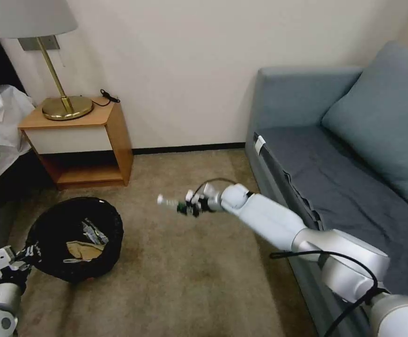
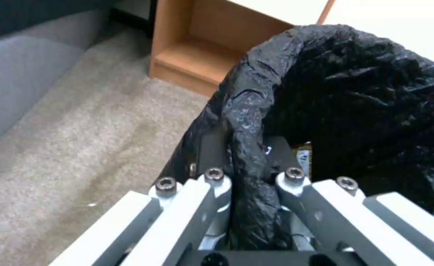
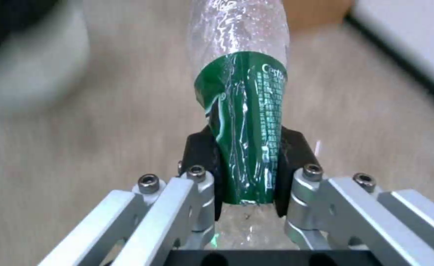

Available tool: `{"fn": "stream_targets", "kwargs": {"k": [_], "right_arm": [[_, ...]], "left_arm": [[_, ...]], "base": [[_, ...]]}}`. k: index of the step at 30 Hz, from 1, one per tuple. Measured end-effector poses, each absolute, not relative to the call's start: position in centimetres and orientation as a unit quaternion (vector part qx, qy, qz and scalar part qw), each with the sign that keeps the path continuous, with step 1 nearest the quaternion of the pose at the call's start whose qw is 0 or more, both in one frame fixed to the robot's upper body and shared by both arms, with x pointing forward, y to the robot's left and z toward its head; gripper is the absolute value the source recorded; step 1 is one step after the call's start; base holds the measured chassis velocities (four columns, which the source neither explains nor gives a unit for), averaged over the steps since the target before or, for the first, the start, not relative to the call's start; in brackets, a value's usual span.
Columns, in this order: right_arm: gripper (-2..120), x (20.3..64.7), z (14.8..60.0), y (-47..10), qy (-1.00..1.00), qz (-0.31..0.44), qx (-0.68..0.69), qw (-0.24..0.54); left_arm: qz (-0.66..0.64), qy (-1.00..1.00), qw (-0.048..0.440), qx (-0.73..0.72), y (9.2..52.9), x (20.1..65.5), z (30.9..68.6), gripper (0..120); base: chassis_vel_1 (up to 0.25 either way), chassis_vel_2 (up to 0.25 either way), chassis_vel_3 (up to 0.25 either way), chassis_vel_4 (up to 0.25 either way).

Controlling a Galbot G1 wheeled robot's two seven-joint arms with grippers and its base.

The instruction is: Pick up the trash bin, then pick up the garbage on the floor and place it into the trash bin.

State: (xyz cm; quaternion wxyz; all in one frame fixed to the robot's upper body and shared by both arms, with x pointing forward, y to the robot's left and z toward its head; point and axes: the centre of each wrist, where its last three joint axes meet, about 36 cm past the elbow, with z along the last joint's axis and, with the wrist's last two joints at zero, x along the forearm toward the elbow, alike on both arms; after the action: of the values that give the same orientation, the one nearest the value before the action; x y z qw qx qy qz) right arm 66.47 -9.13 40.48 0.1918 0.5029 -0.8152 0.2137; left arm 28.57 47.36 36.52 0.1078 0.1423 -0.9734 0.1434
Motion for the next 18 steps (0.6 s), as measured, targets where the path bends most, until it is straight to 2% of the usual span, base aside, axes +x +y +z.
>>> {"fn": "stream_targets", "kwargs": {"k": [4,7,9,13,18], "right_arm": [[16,65.8,47.1,-6.9,-0.829,0.167,0.521,0.117],[16,64.4,49.4,-5.1,-0.825,0.146,0.54,0.083],[16,63.8,49.9,-4.4,-0.823,0.134,0.548,0.071],[16,58.1,51.0,0.1,-0.789,0.049,0.611,0.028],[16,54.1,49.9,2.6,-0.762,0.039,0.645,0.033]], "left_arm": [[0.147,-0.974,0.111,0.13,46.3,28.9,36.3,5],[0.152,-0.974,0.113,0.126,45.7,29.0,36.1,5],[0.153,-0.974,0.113,0.125,45.6,29.0,36.0,5],[0.169,-0.971,0.118,0.117,44.0,28.9,35.5,5],[0.178,-0.97,0.122,0.114,43.2,28.6,35.1,5]], "base": [[0.0,0.0,0.0,0.0],[0.0,0.0,0.0,0.0],[0.0,0.0,0.0,0.0],[0.0,0.0,0.0,0.0],[0.0,0.0,0.0,0.0]]}}
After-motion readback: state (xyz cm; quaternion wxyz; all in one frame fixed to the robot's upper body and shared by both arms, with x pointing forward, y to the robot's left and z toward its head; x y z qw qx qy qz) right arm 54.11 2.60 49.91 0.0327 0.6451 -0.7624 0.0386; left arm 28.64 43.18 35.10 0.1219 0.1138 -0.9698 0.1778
